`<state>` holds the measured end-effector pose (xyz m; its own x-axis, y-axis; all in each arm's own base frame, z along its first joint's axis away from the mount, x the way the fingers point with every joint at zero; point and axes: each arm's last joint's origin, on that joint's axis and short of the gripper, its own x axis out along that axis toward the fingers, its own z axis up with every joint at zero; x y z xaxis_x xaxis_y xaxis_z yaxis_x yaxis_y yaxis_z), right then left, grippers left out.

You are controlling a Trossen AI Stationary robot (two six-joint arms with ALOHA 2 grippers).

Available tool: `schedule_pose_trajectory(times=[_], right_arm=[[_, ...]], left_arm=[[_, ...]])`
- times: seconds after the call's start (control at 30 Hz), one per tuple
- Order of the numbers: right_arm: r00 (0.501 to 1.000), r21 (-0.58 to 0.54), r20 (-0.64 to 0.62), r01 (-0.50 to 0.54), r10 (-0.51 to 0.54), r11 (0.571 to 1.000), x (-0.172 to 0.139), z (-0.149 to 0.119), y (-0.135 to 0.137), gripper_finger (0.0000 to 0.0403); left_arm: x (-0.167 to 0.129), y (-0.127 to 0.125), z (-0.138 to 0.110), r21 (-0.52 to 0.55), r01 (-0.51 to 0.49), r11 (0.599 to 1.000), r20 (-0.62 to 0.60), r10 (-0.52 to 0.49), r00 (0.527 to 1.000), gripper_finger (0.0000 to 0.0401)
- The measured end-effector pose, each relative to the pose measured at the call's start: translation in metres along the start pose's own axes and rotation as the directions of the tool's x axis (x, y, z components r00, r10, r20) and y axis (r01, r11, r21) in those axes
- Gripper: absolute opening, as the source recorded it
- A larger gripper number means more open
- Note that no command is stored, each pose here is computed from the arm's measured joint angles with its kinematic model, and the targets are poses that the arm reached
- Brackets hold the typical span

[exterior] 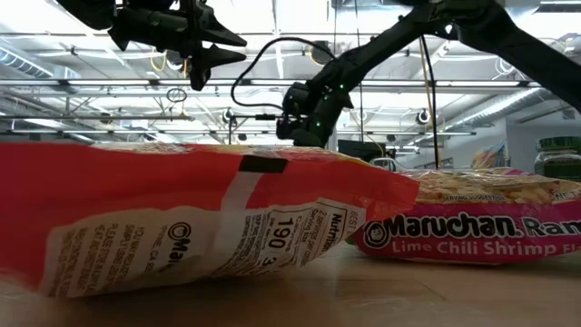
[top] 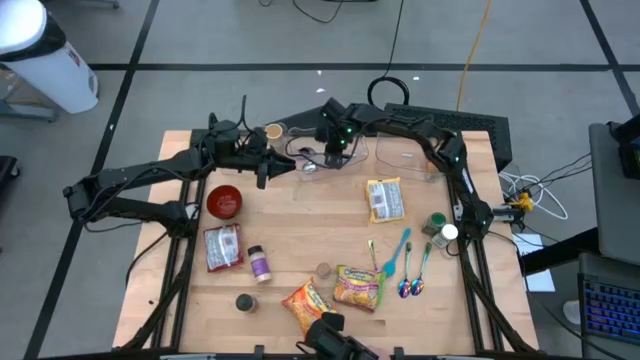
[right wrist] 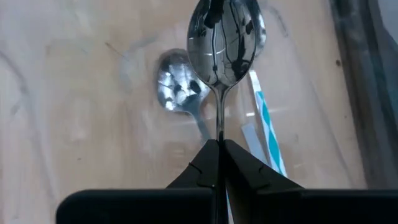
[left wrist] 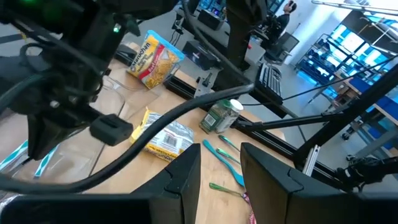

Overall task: Pick & Place Food Item
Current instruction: Put the black spoon into the middle transparent bin

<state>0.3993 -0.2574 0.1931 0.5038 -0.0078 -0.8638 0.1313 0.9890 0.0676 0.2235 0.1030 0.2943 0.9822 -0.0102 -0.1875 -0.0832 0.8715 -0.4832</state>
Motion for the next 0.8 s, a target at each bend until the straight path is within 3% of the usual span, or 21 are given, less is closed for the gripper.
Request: schedule_pose_trajectory(times=[0.37,0.8], right_arm=[[0.997,-0.037,-0.066,0.025,-0.028,0.999,0.026,-0.001,0.015,0.0000],[0.999,-0.051,-0.038,0.035,-0.037,0.998,0.028,0.003,0.018,0.0001]], left_arm=[[0.000,0.000,0.000,-0.011,-0.001,1.000,-0.001,0.001,1.000,0.0120],[0.000,0.000,-0.001,-0.017,-0.003,1.000,-0.006,0.003,1.000,0.0120]])
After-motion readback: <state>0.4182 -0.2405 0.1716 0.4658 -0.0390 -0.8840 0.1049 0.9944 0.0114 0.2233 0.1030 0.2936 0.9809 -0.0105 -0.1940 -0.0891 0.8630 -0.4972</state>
